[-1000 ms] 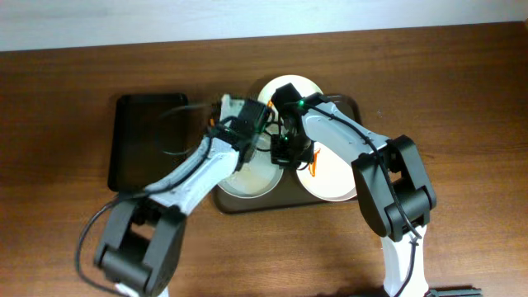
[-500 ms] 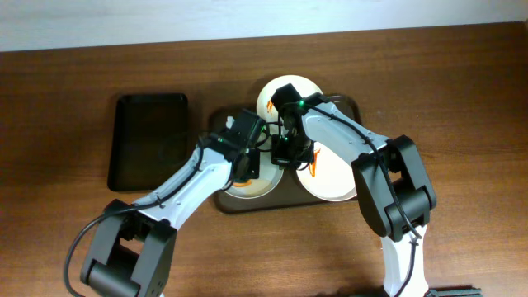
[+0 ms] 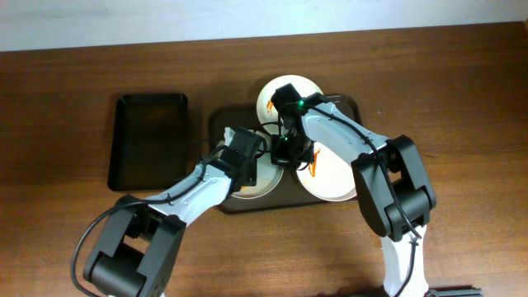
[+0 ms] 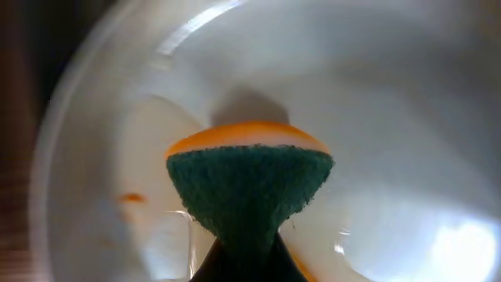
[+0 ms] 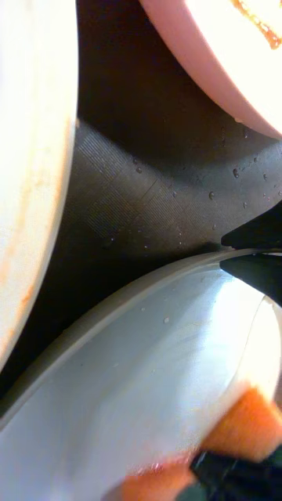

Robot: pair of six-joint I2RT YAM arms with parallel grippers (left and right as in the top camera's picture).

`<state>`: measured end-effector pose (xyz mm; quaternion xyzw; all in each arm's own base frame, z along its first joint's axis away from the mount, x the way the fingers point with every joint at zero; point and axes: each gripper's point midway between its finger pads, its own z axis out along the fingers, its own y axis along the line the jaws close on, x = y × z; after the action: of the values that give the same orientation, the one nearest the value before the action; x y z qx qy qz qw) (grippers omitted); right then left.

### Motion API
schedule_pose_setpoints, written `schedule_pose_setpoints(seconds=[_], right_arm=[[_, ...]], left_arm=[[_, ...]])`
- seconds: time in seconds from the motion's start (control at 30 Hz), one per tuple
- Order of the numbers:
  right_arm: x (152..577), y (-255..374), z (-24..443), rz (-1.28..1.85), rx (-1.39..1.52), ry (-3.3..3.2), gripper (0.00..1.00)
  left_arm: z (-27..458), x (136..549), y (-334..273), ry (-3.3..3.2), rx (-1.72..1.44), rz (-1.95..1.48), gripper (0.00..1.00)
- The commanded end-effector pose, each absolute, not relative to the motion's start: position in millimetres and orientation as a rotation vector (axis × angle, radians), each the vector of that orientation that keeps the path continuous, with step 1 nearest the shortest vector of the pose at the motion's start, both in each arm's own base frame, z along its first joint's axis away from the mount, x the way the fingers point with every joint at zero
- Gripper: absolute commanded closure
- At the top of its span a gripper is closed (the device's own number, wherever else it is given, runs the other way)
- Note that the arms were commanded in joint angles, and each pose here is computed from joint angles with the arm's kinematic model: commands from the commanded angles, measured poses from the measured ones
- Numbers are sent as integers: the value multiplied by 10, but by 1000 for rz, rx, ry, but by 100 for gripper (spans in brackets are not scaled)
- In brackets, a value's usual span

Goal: Clean dirty plates on tray and stack at the side
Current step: 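Scrub the plate with the sponge in the left gripper, then return the sponge to the black tray with the left gripper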

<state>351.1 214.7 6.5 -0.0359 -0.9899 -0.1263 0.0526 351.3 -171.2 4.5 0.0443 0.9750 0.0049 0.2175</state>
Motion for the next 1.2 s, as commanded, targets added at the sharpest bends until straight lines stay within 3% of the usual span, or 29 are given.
schedule_pose_setpoints(seconds=[0.0,0.13,0.33,0.5,0.63,0.83,1.07,1.17], right_arm=[[3454,2072,2,-299,-91,-3011,96],[3450,2070,2,-297,-91,-3010,96],[3413,2053,3,-285,-94,-2996,96],[3402,2048,3,-281,-95,-2992,96],[3393,2043,3,-277,-95,-2989,96],[3429,2060,2,-290,-93,-3002,96],[3487,2088,2,-311,-89,-3024,96],[3471,2083,4,-307,-90,-3017,96]], left_arm=[[-271,3354,-1164,2718,140,404,99],[-79,3528,-925,2571,89,611,100],[202,3864,-1104,2488,172,585,100],[1086,4347,-1371,2362,86,437,100],[1650,4531,-1079,2351,-39,279,100],[1167,4321,-203,2661,-287,-68,100],[403,4167,140,2885,-190,63,99],[204,4132,191,2930,-200,96,75]])
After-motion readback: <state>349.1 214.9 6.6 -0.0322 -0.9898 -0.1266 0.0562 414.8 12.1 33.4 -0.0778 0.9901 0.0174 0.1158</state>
